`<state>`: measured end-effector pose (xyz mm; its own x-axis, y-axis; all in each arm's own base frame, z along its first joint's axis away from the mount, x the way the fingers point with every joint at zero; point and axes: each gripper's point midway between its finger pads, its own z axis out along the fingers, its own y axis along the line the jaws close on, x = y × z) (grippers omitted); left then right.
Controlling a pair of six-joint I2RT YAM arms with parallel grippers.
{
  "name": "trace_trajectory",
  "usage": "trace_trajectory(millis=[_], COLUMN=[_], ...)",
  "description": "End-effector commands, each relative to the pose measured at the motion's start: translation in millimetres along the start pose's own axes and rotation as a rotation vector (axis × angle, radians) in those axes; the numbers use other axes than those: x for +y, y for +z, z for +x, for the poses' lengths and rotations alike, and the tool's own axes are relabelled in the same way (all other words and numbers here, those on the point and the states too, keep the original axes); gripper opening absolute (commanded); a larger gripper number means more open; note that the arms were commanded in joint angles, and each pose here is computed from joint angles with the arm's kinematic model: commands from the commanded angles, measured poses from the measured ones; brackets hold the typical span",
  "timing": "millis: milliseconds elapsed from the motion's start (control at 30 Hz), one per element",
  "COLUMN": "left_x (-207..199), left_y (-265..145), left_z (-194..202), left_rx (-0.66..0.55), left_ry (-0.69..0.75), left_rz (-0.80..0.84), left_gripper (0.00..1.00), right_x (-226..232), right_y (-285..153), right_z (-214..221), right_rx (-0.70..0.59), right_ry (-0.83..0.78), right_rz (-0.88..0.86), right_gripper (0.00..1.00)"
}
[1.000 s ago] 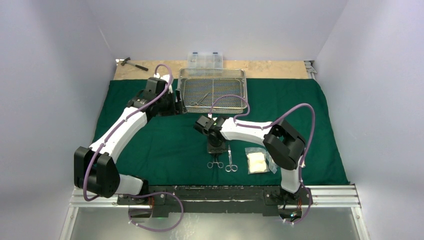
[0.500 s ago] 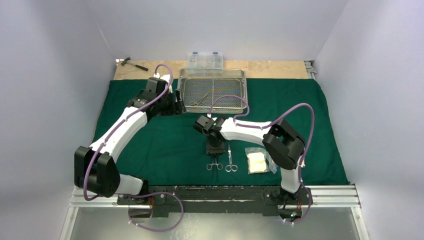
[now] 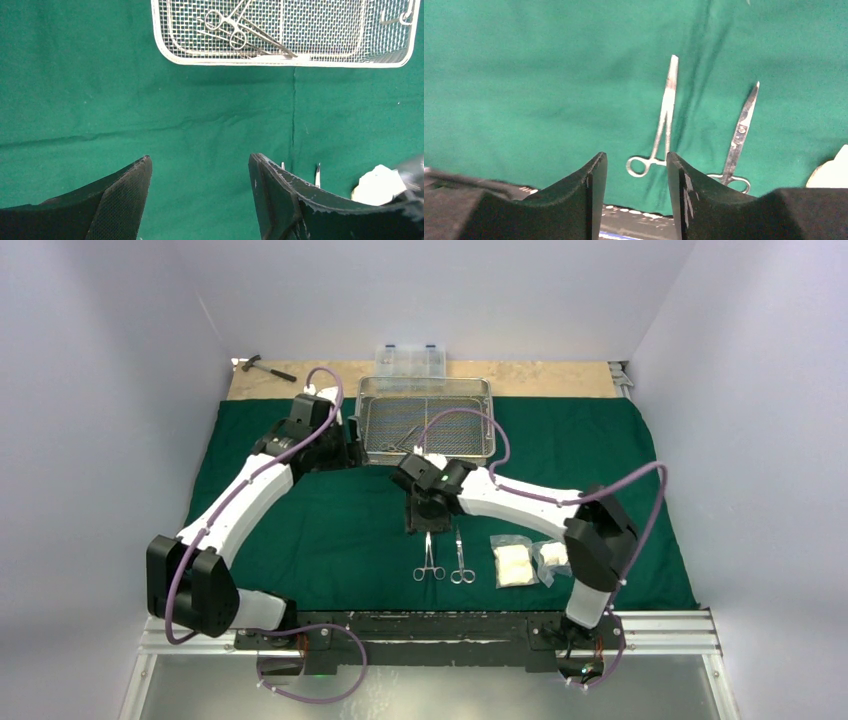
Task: Open and lay out the surgical kit
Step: Place the medical item in the surgical kit, then pick up the medical item from the container.
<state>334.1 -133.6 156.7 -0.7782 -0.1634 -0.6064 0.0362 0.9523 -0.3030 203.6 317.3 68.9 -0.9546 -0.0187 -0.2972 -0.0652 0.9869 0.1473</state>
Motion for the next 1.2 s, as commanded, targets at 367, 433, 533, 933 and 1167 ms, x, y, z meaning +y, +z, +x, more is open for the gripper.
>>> trace_trajectory(millis=[367,433,533,933,1167], left_x=[-54,-62,-73,-81,-60], left_y=[4,16,39,165,203], left_z=[-90,-99,-104,-93,-79], left_rx=[-0.201,-0.195,-0.16,-0.088,-0.059], left_ry=[0.026,0.012,-0.001,0.24,0.409], left_rz=[0.175,0.199,0.236,0.123,-0.012], left_gripper=[0.71,0.71,0.7,0.52,0.44], right_x=[-6,-7,-18,-46,-74], right_y=[-98,-89,-66,-57,-60], right_z=[-236,-252,-266,-265,-265], right_rx=[-0.575,-0.561,-0.504,-0.485,-0.484], right_ry=[-0.036,-0.066,-0.055,-0.007,0.067], right_rz=[-0.116,-0.104,-0.073,-0.17,-0.156], right_gripper=[0.86,0.83,0.74,0.39,0.37])
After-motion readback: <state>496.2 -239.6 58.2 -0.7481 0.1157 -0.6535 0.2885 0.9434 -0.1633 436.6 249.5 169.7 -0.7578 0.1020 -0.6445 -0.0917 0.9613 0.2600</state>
